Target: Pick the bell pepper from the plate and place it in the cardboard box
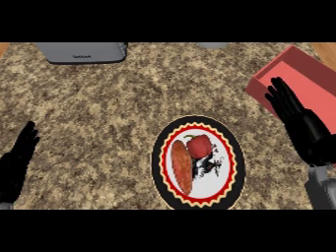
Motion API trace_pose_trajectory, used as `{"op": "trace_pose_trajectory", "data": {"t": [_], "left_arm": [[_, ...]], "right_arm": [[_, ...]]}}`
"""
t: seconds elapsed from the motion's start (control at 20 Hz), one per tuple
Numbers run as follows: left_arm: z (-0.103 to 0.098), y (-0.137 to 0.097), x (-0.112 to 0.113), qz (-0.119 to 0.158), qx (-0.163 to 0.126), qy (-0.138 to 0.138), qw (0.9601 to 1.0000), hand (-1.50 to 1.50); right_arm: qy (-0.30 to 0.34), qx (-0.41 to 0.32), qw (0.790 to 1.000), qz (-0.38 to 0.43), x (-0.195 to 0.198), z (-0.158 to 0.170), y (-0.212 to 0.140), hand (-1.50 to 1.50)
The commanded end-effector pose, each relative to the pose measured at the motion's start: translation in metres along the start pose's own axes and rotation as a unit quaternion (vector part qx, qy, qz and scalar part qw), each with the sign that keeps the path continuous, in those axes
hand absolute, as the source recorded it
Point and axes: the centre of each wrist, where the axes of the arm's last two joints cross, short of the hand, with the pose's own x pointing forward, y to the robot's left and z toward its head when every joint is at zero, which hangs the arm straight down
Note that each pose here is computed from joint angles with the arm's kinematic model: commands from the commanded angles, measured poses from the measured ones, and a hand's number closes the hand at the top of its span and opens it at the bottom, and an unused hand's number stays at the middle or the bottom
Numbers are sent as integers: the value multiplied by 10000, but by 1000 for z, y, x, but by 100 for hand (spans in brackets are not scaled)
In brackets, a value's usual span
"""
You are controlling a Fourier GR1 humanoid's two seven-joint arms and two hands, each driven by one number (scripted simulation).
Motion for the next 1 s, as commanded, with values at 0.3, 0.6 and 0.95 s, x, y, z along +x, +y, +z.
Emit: {"op": "trace_pose_trajectory", "data": {"t": [0.3,0.6,0.95], "left_arm": [[-24,-28,87,-619,-1458,-2112,9645,0],[-35,-52,107,-541,-1966,-2442,9480,0],[-36,-62,99,-677,-1929,-2439,9480,0]], "right_arm": [[-2303,795,9025,3553,158,-12,-10,-150],[-2874,1208,8655,3921,129,-3,-1,-150],[-2816,1894,7767,5306,142,-9,13,-150]]}}
